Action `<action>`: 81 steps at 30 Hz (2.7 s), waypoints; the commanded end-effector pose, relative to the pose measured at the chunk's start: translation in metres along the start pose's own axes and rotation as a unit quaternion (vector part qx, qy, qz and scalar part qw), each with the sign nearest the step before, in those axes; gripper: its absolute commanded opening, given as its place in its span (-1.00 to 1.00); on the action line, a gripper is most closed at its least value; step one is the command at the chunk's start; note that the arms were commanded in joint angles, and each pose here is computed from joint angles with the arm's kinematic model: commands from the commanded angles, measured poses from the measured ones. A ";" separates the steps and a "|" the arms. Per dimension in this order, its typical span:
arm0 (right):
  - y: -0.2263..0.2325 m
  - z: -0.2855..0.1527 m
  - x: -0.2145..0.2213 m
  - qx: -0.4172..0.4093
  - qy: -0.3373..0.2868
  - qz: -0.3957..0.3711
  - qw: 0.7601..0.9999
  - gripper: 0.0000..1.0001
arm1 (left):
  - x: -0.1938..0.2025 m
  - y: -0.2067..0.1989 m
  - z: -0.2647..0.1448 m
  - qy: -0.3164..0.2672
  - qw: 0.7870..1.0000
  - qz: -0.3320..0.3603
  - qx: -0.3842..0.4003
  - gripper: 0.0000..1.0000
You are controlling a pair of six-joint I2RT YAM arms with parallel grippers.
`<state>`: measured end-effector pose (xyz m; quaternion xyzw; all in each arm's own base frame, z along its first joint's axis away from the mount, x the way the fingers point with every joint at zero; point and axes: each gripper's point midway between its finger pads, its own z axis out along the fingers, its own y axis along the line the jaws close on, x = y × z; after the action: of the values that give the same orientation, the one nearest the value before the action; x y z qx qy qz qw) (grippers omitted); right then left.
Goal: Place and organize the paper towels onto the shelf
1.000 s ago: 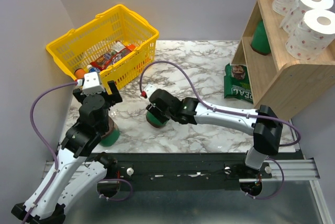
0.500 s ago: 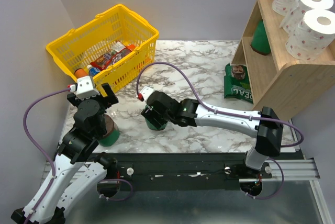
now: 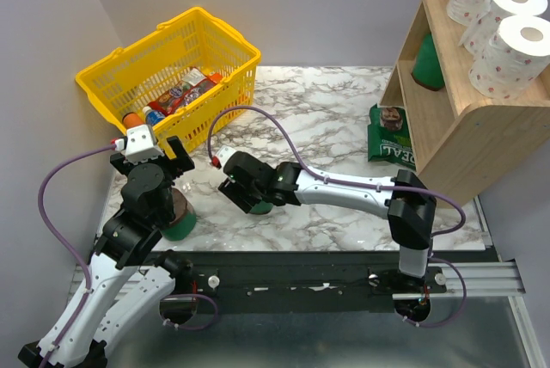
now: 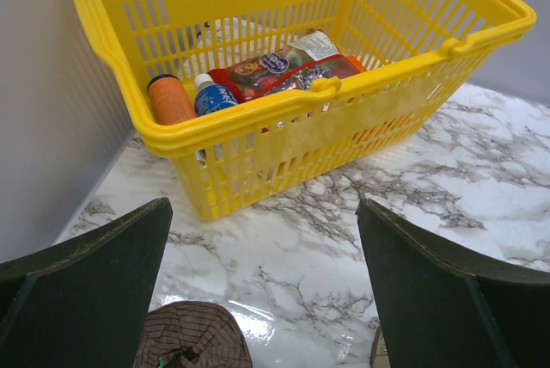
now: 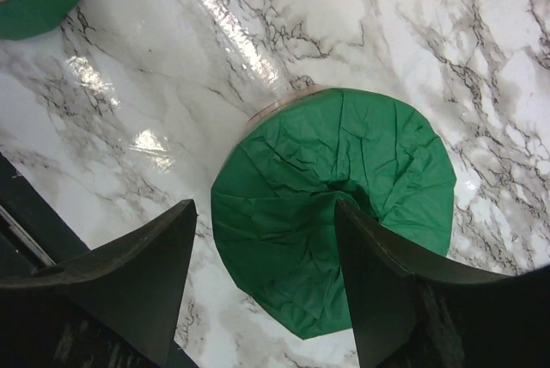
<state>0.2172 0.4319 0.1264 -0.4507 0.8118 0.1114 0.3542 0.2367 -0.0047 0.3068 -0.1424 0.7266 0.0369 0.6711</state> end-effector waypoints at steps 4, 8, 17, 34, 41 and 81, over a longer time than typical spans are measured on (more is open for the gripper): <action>-0.001 0.014 0.003 0.023 0.013 -0.004 1.000 0.38 | -0.005 0.000 0.001 -0.011 1.000 -0.015 -0.007 0.98; -0.006 0.019 0.009 0.041 0.025 -0.009 0.999 0.34 | -0.004 0.001 0.001 -0.010 1.000 -0.014 -0.007 0.98; -0.009 0.022 0.021 0.048 0.047 -0.018 0.998 0.19 | -0.005 0.001 0.000 -0.013 1.000 -0.016 -0.006 0.98; -0.148 -0.090 -0.008 0.225 0.030 -0.082 0.971 -0.28 | -0.009 0.003 -0.004 -0.021 0.999 -0.026 -0.002 0.98; -0.259 -0.184 -0.020 0.378 0.038 -0.071 0.922 -0.28 | -0.012 0.003 -0.006 -0.025 0.999 -0.031 0.005 0.98; -0.405 -0.262 0.077 0.527 0.146 0.062 0.835 -0.10 | -0.011 -0.002 -0.005 -0.024 0.999 -0.033 0.016 0.98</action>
<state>0.3994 0.0364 0.3084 -0.1849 0.8232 -0.3542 0.4033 0.2302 -0.0026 0.3189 -0.1513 0.7081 0.0161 0.6895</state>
